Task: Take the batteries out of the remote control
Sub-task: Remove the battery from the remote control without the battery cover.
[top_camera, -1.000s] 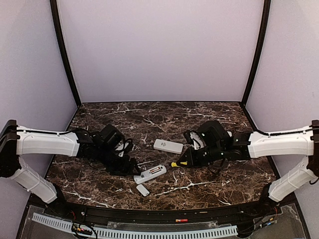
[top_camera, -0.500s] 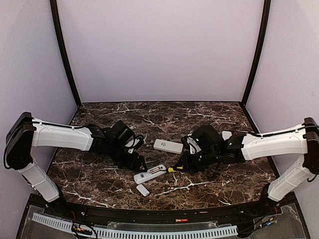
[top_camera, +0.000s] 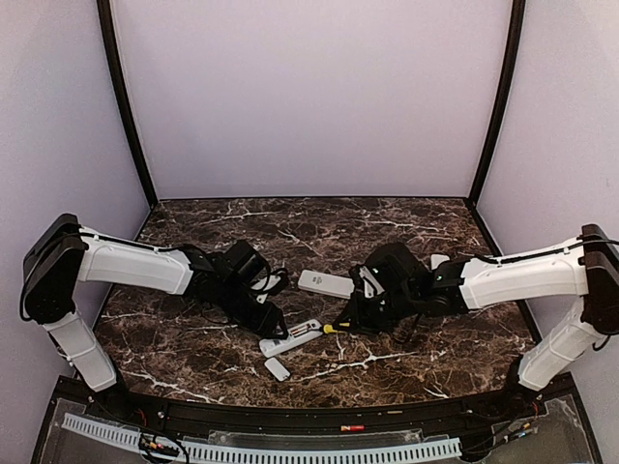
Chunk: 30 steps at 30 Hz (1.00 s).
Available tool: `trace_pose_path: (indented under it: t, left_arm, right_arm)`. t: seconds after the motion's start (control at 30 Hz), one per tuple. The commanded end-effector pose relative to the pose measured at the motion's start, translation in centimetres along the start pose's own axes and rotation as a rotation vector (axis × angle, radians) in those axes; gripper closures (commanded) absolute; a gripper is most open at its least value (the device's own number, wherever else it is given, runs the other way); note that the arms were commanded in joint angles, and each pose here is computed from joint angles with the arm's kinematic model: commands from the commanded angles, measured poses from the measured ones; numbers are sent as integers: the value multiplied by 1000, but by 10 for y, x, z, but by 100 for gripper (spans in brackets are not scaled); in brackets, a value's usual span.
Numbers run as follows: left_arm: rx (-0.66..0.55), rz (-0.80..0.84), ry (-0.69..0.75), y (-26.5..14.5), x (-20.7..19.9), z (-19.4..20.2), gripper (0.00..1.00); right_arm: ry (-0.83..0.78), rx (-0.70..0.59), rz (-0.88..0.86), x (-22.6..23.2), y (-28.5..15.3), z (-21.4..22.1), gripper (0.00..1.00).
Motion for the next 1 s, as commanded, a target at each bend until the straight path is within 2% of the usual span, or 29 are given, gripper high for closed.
trace_pose_path:
  t: [0.0, 0.97]
  left_arm:
    - [0, 25, 41, 3, -6, -5, 49]
    - [149, -76, 145, 41, 6, 29, 65]
  right_arm:
    - [10, -22, 6, 3, 7, -5, 100]
    - [312, -88, -28, -27, 18, 0, 100]
Point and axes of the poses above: each gripper's point midway between its finger pads, its own y axis out along the fingers, its own x axis along the line the jaws close on, z = x × y, the point moved 5 cm from there along -y, back along the fingers, and after that the axes turned 4 degrees about -y, right-handed, at the moved point
